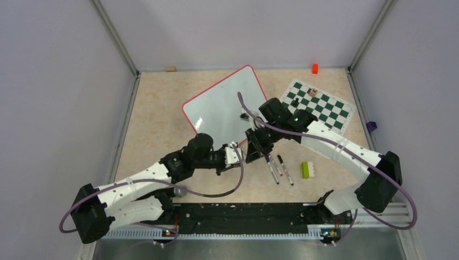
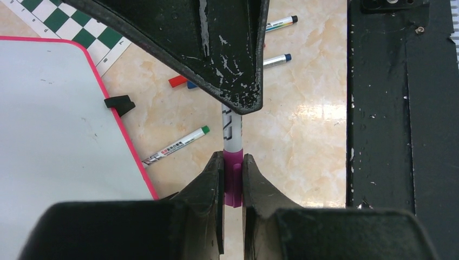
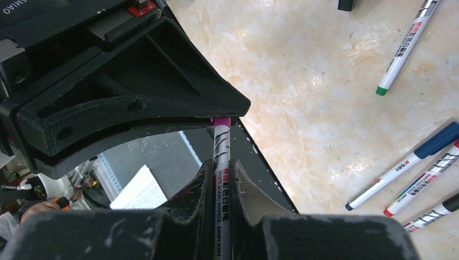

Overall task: Write a sentence on the whiteboard
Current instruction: Open the whiteboard marker at the center of the board, then place the pen cap at the center of the board.

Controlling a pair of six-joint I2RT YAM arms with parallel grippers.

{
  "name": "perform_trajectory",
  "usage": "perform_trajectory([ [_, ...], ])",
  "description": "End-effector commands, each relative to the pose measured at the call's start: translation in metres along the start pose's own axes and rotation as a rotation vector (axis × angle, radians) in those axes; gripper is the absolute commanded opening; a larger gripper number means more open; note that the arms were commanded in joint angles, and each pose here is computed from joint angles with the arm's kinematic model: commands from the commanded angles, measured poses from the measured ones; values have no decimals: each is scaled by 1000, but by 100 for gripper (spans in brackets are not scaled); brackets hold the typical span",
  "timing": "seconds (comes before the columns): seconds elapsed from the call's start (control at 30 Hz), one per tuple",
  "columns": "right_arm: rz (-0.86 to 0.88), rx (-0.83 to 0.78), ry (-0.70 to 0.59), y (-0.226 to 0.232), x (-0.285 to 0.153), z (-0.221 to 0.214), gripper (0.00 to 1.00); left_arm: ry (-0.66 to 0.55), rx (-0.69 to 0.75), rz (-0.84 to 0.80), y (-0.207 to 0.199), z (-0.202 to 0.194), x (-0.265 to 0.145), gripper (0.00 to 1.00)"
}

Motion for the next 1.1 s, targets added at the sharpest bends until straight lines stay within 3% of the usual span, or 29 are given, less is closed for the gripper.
perform_trajectory([
  [0.0, 12, -49, -26, 10, -16, -2, 0, -45, 52, 55, 5, 10, -3, 0],
  [0.3, -98, -17, -139, 6, -75, -11, 0, -23, 26, 66, -4, -7, -2, 0],
  [0.67, -219, 9, -186, 4, -88, -10, 0, -24, -30, 87, -5, -7, 2, 0],
  [0.77, -341, 51, -275, -5, -98, -3, 0, -81, -140, 97, -2, 2, 14, 0],
  [0.97, -532, 121, -584, -11, -122, 3, 0, -109, -589, 307, 16, 9, 52, 0],
  [1.07, -635, 161, -719, -14, -133, -1, 0, -85, -691, 333, 24, 15, 78, 0],
])
Point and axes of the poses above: each gripper's point midway between its finger pads, its own x axis out along the fingers, its own y axis along the line the jaws close on, z = x × y, the point moved 10 cm from there along -x, back along the fingers, and after that the axes turned 2 degrees about -x, right-handed, at the moved point
